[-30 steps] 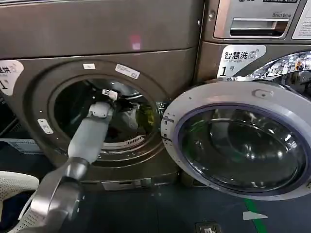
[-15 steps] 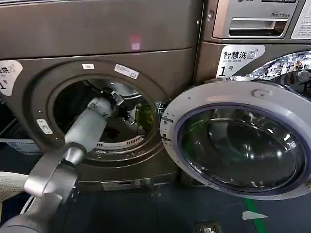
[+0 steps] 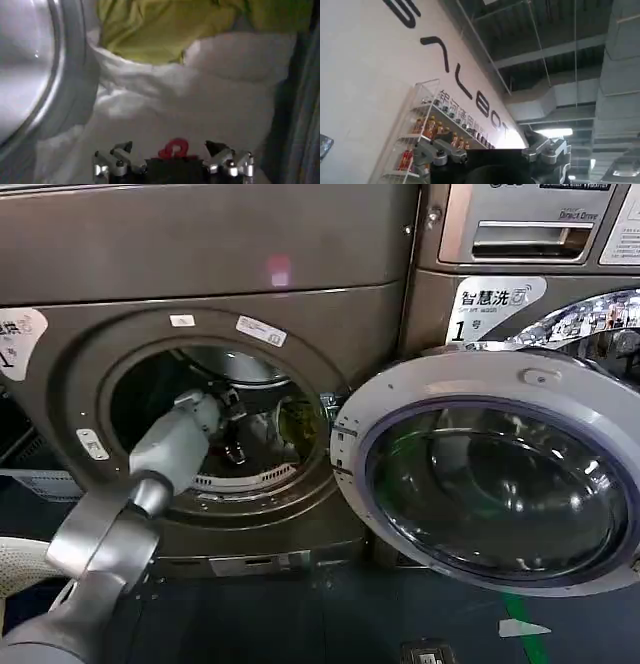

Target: Grasp the clothes from the dryer.

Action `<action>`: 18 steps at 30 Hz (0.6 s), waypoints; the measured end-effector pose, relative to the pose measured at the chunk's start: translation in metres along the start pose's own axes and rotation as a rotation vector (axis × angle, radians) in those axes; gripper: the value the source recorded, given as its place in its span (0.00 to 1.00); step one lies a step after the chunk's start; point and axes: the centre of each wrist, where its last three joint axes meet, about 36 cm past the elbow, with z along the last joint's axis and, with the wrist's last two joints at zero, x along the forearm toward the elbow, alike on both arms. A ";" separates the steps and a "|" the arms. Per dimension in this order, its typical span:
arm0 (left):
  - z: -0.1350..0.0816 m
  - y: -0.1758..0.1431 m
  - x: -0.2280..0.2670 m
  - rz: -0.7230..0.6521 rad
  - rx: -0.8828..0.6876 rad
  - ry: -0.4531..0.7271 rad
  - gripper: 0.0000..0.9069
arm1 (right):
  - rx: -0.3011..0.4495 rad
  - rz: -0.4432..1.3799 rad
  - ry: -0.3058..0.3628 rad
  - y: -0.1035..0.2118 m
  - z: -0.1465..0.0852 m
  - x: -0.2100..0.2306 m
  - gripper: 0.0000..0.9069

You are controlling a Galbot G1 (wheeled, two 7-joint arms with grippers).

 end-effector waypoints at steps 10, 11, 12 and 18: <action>0.000 -0.011 -0.012 0.025 -0.068 0.060 1.00 | 0.000 0.001 -0.001 -0.001 0.001 0.001 1.00; -0.001 -0.012 -0.014 0.027 -0.072 0.062 1.00 | 0.000 0.001 -0.001 -0.001 0.001 0.001 1.00; -0.001 -0.014 -0.015 0.028 -0.076 0.063 1.00 | 0.000 0.001 -0.001 -0.001 0.001 0.001 1.00; 0.000 -0.024 -0.026 0.039 -0.093 0.075 1.00 | -0.004 0.000 0.003 -0.001 0.004 0.000 1.00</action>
